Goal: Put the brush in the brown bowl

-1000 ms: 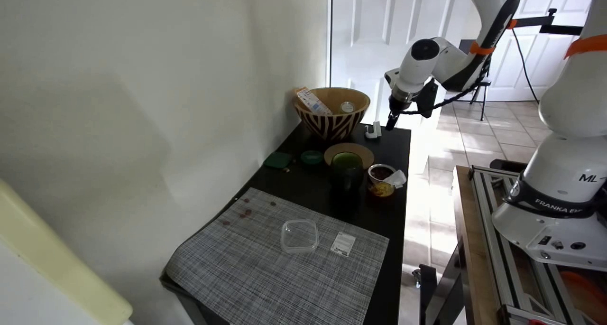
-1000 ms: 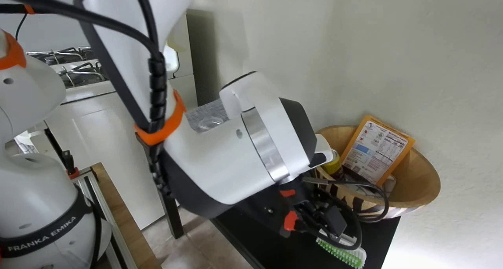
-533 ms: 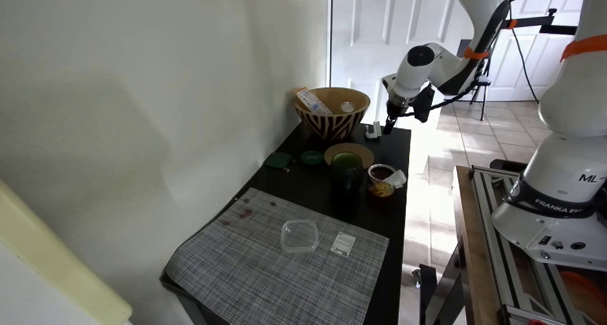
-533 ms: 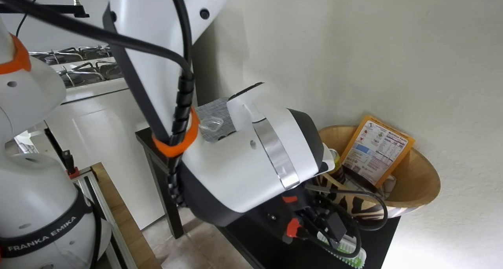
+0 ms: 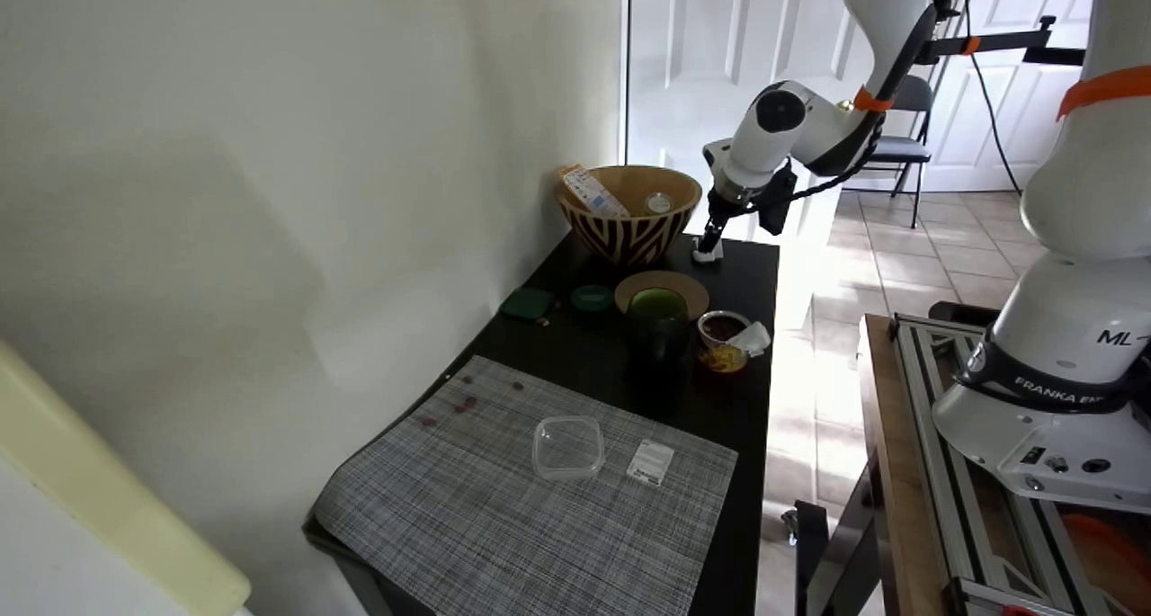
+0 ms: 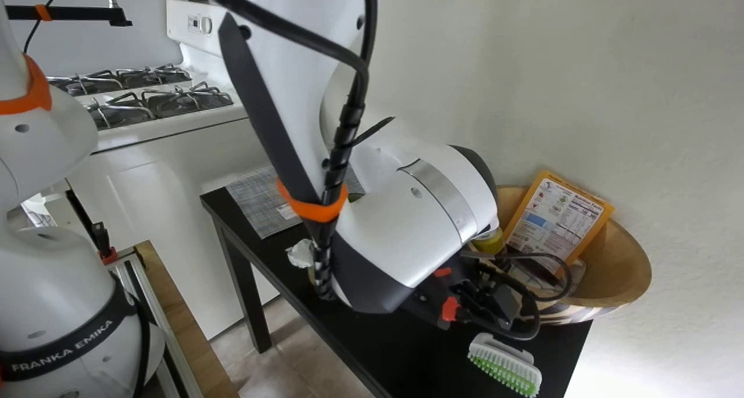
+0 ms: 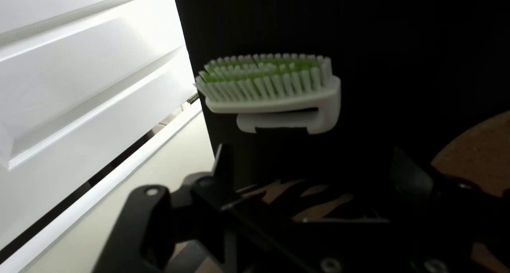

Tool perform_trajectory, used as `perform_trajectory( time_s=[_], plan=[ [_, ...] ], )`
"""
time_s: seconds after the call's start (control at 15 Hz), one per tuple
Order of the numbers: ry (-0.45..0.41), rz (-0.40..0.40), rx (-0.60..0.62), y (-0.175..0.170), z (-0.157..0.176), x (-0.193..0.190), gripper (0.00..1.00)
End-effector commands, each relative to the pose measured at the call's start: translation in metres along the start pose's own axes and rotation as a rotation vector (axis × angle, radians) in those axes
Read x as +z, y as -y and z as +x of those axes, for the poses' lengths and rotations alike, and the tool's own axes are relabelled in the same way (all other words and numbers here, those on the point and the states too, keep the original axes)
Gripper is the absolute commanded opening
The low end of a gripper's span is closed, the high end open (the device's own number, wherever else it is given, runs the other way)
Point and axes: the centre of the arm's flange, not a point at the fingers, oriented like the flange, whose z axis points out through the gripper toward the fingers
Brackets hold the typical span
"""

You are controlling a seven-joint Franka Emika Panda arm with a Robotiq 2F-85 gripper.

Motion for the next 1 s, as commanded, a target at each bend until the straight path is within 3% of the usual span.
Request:
perform_trajectory(
  time_s=[0.0, 0.27, 0.6, 0.93],
  plan=[
    [-0.018, 0.025, 0.047, 0.019, -0.015, 0.031, 1.00],
    [0.011, 0.043, 0.055, 0.026, -0.029, 0.043, 1.00],
    [-0.088, -0.013, 0.024, 0.020, -0.033, 0.051, 1.00],
    [-0.098, -0.020, -0.018, 0.027, -0.034, 0.061, 1.00]
  ],
)
